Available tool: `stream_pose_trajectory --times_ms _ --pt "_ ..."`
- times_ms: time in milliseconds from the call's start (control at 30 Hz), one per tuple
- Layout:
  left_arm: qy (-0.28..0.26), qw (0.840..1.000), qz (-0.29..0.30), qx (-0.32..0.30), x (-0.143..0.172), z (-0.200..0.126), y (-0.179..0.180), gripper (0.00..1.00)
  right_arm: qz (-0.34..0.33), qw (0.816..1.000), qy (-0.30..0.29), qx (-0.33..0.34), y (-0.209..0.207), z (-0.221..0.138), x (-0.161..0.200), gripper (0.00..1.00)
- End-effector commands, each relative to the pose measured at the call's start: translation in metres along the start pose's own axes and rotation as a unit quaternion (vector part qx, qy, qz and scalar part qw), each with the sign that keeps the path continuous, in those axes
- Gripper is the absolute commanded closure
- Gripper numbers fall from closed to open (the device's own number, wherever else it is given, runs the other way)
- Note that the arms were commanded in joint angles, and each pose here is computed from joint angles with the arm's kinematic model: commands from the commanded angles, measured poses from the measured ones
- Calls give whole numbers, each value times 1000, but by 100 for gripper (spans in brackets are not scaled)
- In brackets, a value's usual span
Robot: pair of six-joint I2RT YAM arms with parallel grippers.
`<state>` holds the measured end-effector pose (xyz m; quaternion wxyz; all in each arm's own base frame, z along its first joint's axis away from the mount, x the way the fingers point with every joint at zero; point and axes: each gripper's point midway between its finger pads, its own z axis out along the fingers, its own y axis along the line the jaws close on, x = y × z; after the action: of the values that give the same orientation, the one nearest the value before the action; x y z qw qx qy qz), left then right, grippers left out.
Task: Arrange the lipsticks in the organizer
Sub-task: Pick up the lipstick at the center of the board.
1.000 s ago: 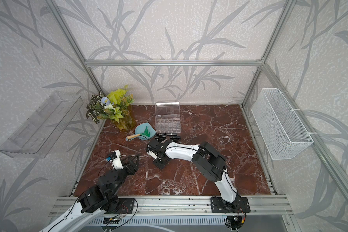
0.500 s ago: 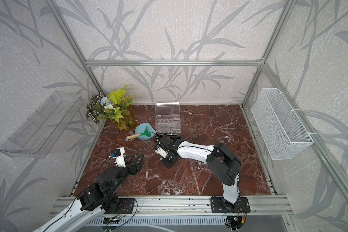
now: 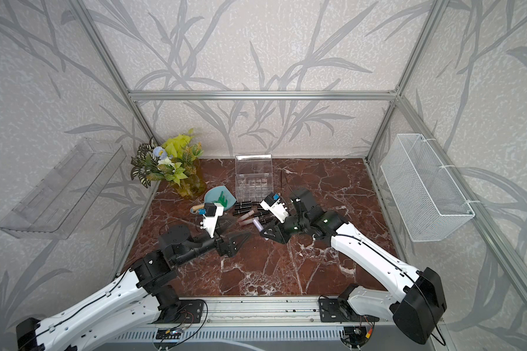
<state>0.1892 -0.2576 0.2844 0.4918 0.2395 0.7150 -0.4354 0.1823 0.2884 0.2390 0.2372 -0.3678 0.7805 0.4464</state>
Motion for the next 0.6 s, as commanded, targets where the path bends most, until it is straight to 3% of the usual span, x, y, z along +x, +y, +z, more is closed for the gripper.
stream_pose_trajectory --times_ms 0,67,167,400,567 --pt "-9 996 36 75 -18 1 -27 0 -13 997 -25 -69 33 -14 -7 81" --pt "-8 996 28 88 -18 2 -27 2 -19 996 -31 -79 40 -19 -8 81" --pt "-17 993 4 113 -21 -2 -23 12 -23 995 -37 -86 45 -23 -10 81" --pt "-33 984 -25 171 -34 -14 -24 15 -25 990 -46 -129 58 -23 -14 81" --pt "-15 975 -36 218 -33 -12 -37 30 -26 987 -51 -153 64 -23 -18 81"
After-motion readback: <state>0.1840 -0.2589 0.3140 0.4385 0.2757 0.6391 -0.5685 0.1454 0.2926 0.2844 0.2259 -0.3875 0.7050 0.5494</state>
